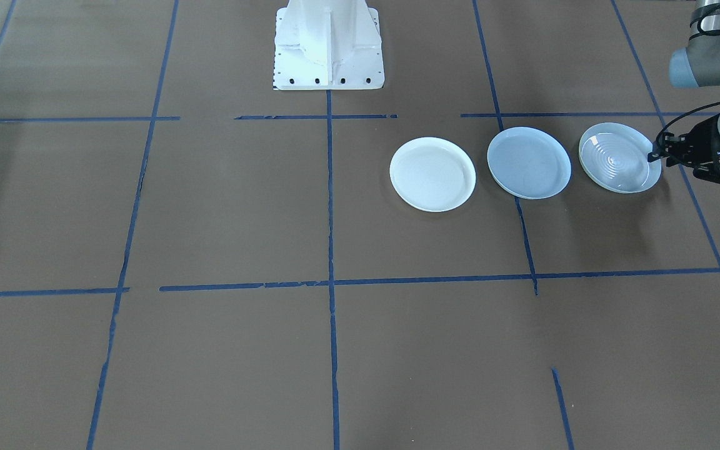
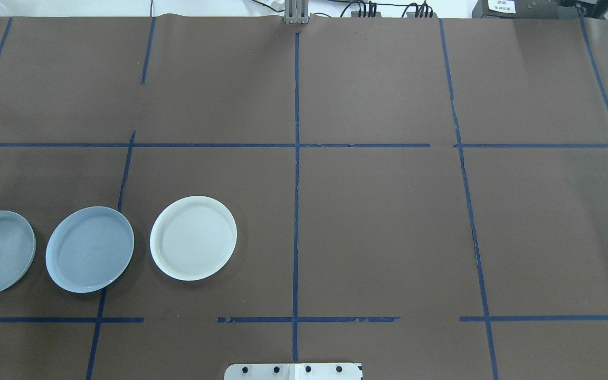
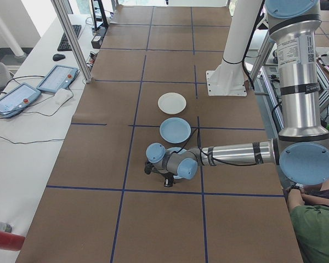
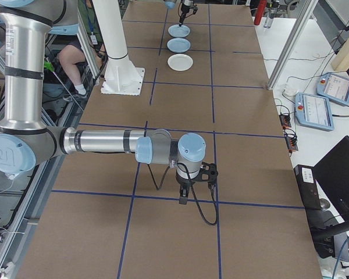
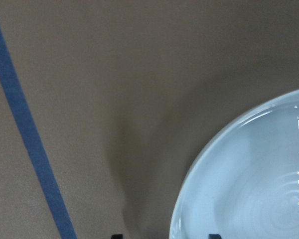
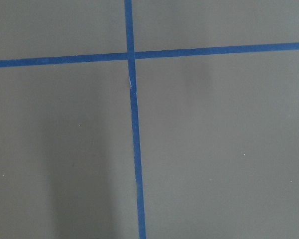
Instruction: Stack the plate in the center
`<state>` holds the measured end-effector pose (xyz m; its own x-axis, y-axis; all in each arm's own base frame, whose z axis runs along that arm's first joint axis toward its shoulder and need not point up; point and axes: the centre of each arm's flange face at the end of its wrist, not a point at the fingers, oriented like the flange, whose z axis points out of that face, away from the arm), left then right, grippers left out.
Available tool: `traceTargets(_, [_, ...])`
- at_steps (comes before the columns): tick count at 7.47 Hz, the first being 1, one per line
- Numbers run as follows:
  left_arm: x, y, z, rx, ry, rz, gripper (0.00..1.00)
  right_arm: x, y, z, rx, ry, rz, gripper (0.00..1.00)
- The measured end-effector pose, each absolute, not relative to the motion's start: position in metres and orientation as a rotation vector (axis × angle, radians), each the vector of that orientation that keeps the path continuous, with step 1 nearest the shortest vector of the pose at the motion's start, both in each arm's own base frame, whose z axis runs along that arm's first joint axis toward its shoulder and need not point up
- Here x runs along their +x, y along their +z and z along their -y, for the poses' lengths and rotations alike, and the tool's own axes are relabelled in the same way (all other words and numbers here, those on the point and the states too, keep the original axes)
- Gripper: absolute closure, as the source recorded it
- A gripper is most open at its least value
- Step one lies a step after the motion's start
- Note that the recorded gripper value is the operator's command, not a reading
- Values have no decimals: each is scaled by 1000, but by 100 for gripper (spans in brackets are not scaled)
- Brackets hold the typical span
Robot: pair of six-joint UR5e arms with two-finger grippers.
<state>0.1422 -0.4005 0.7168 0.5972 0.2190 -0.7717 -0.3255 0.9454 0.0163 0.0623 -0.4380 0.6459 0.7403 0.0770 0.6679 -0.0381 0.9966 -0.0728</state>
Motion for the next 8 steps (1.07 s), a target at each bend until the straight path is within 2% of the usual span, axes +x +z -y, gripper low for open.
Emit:
traceTargets(1, [143,716,401,-131,317,-876,100,63,646,438,-56,64,735,0])
traceTargets(6, [139,721,398,-149,307,-873,100,62,646,438,-55,63,735,0])
traceTargets(8, [117,715,406,-171,239,-934,100,62,646,438,-55,63,735,0])
